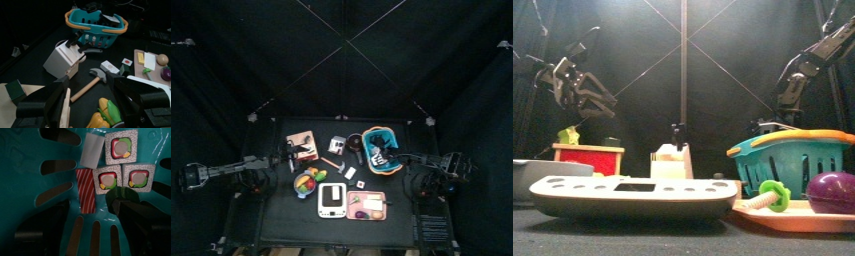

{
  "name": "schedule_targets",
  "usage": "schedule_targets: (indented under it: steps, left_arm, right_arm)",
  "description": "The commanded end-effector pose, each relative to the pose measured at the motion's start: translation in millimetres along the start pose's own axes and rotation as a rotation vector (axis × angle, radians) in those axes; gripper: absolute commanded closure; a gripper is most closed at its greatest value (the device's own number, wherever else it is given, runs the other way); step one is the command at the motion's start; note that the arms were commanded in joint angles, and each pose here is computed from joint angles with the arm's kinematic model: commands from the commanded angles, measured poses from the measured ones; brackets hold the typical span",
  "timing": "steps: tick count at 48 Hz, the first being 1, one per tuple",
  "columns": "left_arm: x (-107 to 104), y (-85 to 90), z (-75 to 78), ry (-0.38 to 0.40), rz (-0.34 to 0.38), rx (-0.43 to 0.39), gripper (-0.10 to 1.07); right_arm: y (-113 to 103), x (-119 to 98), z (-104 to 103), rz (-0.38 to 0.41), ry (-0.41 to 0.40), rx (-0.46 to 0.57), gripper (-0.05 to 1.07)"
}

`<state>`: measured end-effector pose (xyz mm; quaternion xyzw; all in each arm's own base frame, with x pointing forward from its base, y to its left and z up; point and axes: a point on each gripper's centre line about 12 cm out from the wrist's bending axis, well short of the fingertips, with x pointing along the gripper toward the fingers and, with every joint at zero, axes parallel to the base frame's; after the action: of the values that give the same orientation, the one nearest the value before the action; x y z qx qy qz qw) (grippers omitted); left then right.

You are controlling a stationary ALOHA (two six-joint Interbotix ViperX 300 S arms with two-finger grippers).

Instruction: Grab salmon

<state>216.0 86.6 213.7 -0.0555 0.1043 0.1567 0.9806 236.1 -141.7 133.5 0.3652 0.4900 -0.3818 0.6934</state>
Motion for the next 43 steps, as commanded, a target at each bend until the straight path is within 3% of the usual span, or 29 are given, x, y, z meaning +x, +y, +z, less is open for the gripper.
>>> schedule_targets:
  steps: [1,22,32,43]
  left_arm:
    - [1.1,0.6,3.9,-0.012,0.001,-0.001,0.03]
    - [1.1,0.6,3.9,-0.012,0.001,-0.003,0.04]
    - [0.7,0.9,2.7,-0.009,0.003,-0.002,0.04]
    - [0.7,1.3,2.7,-0.009,0.004,-0.004,0.04]
  right_arm:
    - [2.7,-11.3,7.7,0.022,-0.041,0.003,0.13]
    - [6.1,-34.9,8.6,0.04,-0.064,-0.003,0.16]
    - [-8.6,-47.5,11.0,-0.011,-0.082,-0.006,0.16]
    - [-19.9,-62.9,13.4,-0.009,-0.128,0.021,0.16]
